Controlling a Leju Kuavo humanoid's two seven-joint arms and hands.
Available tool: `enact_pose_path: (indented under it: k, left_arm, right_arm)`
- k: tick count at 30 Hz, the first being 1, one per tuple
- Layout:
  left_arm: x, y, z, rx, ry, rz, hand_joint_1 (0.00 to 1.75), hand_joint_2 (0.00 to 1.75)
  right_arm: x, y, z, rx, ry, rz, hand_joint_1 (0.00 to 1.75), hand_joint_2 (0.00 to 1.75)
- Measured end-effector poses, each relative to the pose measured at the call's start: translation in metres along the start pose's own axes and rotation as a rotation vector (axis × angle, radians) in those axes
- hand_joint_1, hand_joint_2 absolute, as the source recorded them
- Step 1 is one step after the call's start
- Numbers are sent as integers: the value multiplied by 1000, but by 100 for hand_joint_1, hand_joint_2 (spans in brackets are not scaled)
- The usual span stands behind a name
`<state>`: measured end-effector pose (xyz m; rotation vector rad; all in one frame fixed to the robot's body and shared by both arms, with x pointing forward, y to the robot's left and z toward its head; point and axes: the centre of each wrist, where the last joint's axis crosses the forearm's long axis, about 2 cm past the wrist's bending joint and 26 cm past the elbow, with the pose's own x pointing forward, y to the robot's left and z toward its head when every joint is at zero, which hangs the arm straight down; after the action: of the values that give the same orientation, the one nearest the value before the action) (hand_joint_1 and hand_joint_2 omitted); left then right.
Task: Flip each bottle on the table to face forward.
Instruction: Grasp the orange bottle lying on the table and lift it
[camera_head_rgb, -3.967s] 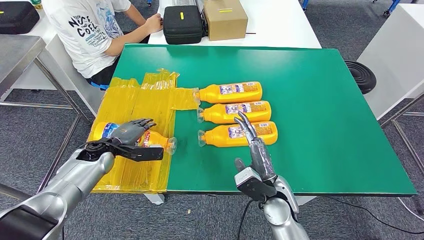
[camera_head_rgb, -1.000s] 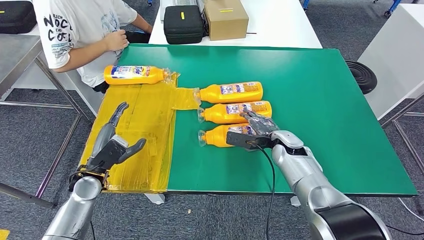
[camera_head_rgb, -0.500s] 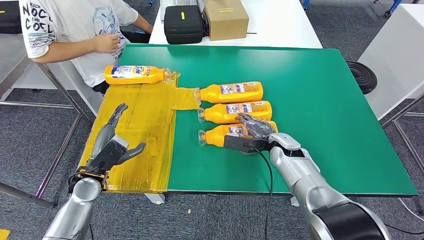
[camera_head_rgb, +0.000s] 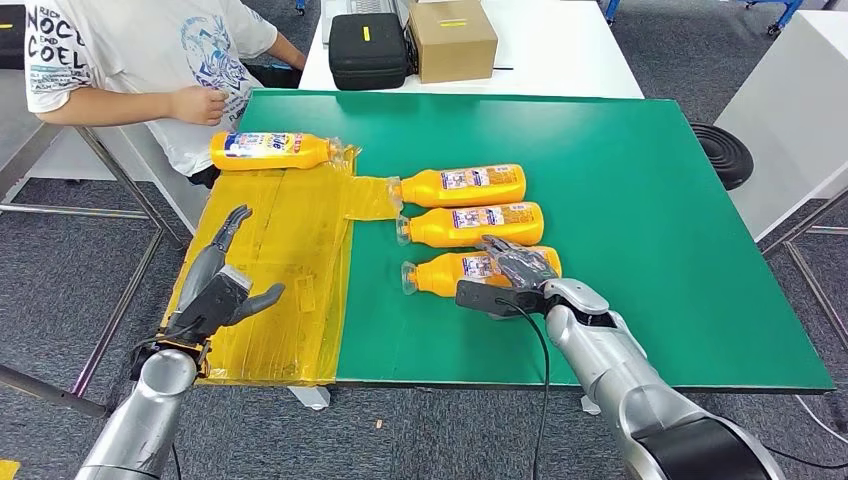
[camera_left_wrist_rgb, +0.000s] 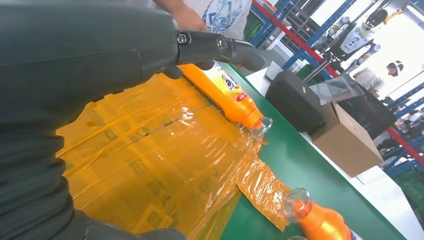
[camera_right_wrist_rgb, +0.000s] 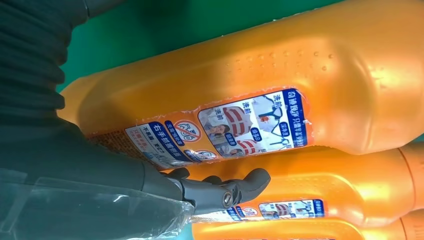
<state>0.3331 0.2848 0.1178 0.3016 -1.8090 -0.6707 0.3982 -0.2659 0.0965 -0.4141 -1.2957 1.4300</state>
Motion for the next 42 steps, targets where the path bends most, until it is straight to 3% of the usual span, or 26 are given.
enact_pose_path:
  k: [11,12,15,16,36,42]
  left_arm:
    - [-6,7,4,0,24,3,0,175]
    - [-6,8,4,0,25,3,0,175]
    - [-7,8,4,-1,27,7,0,175]
    - [-7,8,3,-1,28,9,0,175]
    - [-11,0,4,14,39,27,0,175]
    - [-15,-4,13,17,45,32,0,175]
  right_arm:
    - [-13,-2,7,30,49,-31,5,175]
    - [-15,-3,8,33,54,-37,34,175]
    - [-19,-8,9,49,64,-54,158,175]
    - [-21,-10,10,57,68,-58,174,175]
    - [-30,-25,9,124,115,-62,175,175]
    - [-26,-11,10,16,42,-63,175,175]
